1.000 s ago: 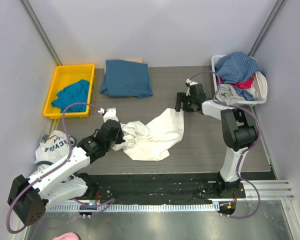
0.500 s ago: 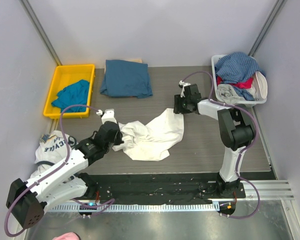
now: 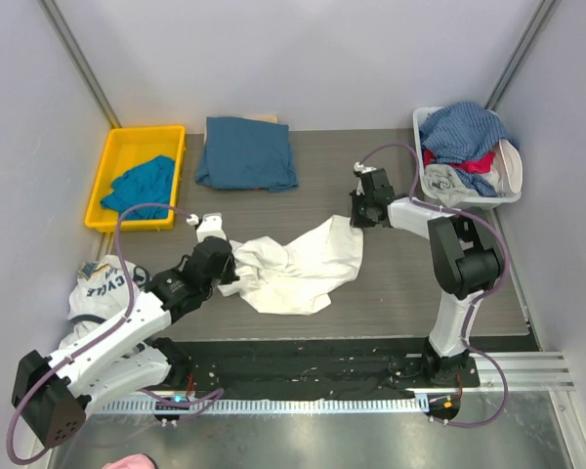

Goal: Fold and stack the t-shirts
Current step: Flatten the tshirt out

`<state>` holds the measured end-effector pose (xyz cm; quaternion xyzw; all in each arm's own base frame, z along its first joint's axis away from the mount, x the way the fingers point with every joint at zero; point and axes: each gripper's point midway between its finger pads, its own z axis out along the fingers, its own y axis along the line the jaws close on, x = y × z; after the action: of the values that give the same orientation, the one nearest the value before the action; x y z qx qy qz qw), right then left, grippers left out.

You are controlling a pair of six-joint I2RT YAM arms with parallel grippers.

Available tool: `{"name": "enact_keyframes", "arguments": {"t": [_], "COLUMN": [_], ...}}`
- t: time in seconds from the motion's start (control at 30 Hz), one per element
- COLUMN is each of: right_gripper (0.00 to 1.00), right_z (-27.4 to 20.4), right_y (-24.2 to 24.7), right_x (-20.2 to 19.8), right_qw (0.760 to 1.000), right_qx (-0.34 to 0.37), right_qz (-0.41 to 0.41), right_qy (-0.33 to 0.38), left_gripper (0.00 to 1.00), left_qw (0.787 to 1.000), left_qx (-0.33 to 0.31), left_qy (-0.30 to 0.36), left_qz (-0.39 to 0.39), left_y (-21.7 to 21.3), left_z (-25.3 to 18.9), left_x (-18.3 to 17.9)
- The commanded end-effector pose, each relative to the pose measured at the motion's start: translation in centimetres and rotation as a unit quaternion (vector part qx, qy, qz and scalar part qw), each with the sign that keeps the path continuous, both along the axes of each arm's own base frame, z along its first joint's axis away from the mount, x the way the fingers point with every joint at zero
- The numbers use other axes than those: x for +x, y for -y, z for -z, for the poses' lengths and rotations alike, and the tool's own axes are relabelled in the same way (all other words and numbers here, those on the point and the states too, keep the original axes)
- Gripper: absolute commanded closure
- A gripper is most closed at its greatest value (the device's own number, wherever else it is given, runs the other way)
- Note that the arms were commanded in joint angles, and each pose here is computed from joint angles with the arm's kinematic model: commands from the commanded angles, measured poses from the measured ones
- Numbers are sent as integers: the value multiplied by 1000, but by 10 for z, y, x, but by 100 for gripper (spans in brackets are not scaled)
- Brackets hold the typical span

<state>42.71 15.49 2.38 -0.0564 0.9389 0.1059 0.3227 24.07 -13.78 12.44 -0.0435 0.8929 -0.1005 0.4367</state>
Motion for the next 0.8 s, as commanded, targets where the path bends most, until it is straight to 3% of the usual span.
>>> {"name": "enact_keyframes", "arguments": {"t": [0.0,0.17,0.37,0.77], "right_gripper": [99,99,99,99], "right_z": [-51,-124,-201,-297], "right_y": [26,65,112,151], "right_x": [-9,-10,-27,-67], "right_qw": [997,977,937,889], "right_qx": [-36,-69,-101,-98], "right_qz": [53,144,250,318], "right_qy": [46,138,222,315], "left_gripper": [100,100,100,100], "left_qw": [998,993,989,984], "left_qx": [25,56,84,98], "left_qy": [53,99,112,136], "left_qz": [-26,-40,-50,-67], "left_y": [-16,-33,-45,-65], "left_z": [-50,-99,-115,-144], "left_x": [11,18,18,8]}}
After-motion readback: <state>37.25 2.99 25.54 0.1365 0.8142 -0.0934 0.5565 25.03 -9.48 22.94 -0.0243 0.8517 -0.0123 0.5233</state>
